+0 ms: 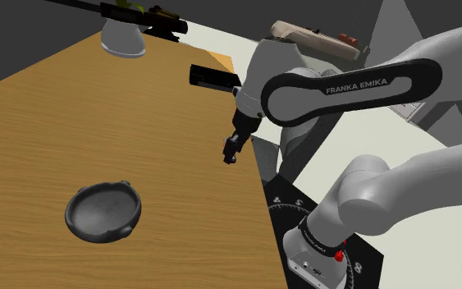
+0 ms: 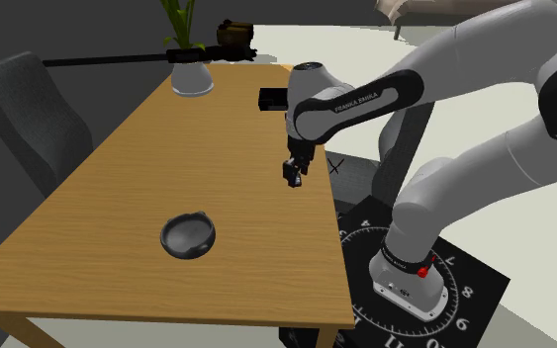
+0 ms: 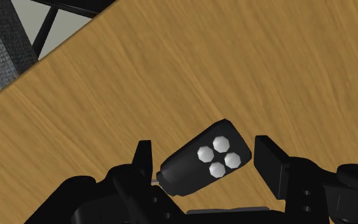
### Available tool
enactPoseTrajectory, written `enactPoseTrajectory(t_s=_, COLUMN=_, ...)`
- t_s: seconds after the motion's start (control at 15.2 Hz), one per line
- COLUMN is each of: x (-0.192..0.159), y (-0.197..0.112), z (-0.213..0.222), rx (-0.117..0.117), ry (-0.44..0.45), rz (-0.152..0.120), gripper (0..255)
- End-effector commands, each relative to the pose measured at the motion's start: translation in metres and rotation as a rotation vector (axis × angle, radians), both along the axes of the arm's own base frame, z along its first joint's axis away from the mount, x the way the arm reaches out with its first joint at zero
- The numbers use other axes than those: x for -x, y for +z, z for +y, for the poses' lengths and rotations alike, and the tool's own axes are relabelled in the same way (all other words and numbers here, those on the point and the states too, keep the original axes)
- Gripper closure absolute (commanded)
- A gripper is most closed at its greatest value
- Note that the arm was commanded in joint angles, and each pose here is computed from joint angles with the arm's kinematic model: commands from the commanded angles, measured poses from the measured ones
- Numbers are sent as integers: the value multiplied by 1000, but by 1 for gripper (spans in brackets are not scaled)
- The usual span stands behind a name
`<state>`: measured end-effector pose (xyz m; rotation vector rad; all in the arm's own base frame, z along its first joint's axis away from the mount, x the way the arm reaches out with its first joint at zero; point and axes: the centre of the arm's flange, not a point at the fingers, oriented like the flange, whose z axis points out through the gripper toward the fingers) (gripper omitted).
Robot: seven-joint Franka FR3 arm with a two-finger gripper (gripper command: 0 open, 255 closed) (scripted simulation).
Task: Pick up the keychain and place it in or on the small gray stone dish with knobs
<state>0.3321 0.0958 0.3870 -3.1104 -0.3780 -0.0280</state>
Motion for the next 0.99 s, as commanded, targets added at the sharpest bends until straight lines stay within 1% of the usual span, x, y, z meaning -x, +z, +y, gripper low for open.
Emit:
enactPoseTrajectory(t_s=0.0, x=0, y=10, z=1, rx=0, ry=0, rz=1, gripper=255)
enactPoseTrajectory(t_s=0.79, x=0, y=74, z=1, rx=0, ry=0, rz=1, gripper=255)
enactPoseTrajectory(t_s=0.86, x=1, y=75, z=1, rx=0, ry=0, rz=1, gripper=255)
enactPoseTrajectory(t_s=0.92, x=0, y=75, z=14, rx=0, ry=0, rz=1, gripper=255)
